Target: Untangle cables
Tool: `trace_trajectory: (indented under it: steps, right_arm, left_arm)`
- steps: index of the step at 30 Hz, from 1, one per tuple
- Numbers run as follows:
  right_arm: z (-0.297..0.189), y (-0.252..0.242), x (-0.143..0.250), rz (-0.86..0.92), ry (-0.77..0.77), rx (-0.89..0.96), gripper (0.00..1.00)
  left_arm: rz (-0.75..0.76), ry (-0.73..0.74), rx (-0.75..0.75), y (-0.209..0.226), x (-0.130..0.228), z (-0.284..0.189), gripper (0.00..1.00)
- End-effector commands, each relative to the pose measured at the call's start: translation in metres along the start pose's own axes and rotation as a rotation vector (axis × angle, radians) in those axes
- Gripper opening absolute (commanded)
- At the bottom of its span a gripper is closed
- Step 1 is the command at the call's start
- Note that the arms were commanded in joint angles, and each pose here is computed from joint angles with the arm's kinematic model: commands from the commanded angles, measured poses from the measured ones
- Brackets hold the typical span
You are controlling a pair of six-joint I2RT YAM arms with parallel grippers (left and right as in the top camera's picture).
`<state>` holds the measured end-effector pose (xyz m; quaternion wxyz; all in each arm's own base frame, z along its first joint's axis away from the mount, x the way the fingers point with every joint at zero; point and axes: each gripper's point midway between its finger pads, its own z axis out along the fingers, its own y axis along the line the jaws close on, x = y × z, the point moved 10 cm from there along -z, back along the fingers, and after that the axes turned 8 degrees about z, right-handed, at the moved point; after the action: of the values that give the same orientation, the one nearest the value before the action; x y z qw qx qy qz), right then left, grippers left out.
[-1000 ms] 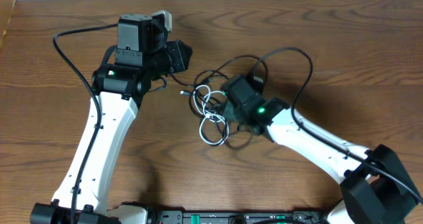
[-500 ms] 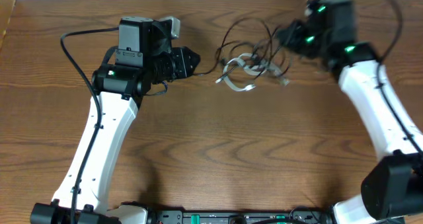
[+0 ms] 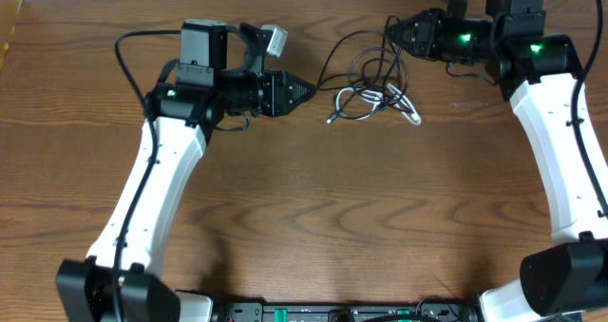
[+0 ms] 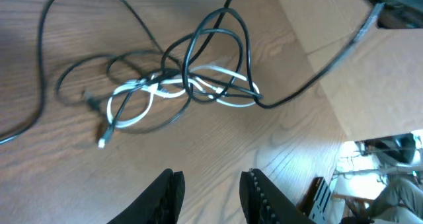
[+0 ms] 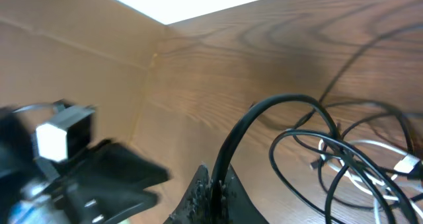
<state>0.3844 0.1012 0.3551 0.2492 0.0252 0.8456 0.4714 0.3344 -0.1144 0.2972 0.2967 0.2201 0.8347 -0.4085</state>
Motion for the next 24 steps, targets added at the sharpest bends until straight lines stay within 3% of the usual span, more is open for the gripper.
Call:
trace_trajectory:
  steps: [1, 6, 16, 24]
  right_arm:
    - [-0.023, 0.032, 0.001, -0.100, 0.007, -0.137, 0.01]
    - [-0.034, 0.043, 0.004, -0.127, -0.004, -0.165, 0.01]
    - [-0.045, 0.056, 0.009, -0.160, -0.004, -0.206, 0.01]
    - [-0.048, 0.060, 0.010, -0.165, -0.002, -0.223, 0.01]
  left_arm:
    - [0.027, 0.002, 0.075, 0.006, -0.001, 0.010, 0.33]
    - [0.054, -0.016, 0.196, 0.011, -0.005, 0.021, 0.33]
    - [0.129, 0.002, 0.248, -0.004, -0.005, 0.050, 0.34]
    - [0.142, 0.033, 0.112, -0.006, 0.000, 0.066, 0.34]
